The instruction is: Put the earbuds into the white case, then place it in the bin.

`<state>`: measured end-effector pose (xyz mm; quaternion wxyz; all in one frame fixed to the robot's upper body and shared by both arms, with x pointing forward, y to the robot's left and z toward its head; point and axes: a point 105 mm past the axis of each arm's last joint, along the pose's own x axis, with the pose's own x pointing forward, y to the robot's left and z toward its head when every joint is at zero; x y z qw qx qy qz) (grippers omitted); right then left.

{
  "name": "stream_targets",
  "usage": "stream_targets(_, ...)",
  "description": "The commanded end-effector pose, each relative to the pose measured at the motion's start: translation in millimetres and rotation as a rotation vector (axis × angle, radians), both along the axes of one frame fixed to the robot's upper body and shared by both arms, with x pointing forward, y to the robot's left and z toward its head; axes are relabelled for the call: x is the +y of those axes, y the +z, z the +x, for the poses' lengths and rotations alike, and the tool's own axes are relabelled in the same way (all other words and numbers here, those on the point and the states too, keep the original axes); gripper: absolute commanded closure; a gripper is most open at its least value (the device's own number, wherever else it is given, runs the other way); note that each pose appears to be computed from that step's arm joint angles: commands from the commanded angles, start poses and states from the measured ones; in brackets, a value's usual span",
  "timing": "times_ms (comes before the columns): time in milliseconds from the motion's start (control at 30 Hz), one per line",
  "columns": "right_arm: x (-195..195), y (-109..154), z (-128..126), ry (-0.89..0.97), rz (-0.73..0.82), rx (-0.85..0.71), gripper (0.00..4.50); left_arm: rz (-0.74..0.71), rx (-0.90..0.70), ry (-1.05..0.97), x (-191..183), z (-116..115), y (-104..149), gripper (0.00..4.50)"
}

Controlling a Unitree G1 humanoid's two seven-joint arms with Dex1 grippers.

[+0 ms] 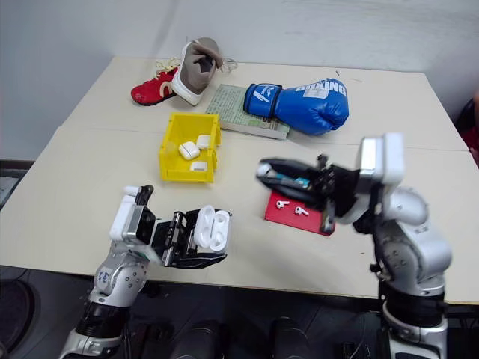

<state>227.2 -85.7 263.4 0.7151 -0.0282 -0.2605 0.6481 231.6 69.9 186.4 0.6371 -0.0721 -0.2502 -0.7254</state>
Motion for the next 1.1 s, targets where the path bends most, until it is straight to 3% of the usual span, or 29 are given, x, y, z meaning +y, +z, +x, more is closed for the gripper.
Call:
stream_targets(33,15.2,5.8,-16.8,0.082,0.028,-0.132,4.08,-0.002,-0.014,-0.046,0.9,3.7,10.1,1.74)
stream_targets(500,31.2,-2.6,-4.0,0.073,0.05,-0.237,4.08,0.016,-0.016,-0.085,-0.8,8.7,23.3,1.74)
stream_targets(1100,22.2,-27.6,8.5,0.039,-0.09,-0.23,4.08,0.008,-0.031,-0.058,-6.0,4.9,27.2,1.74)
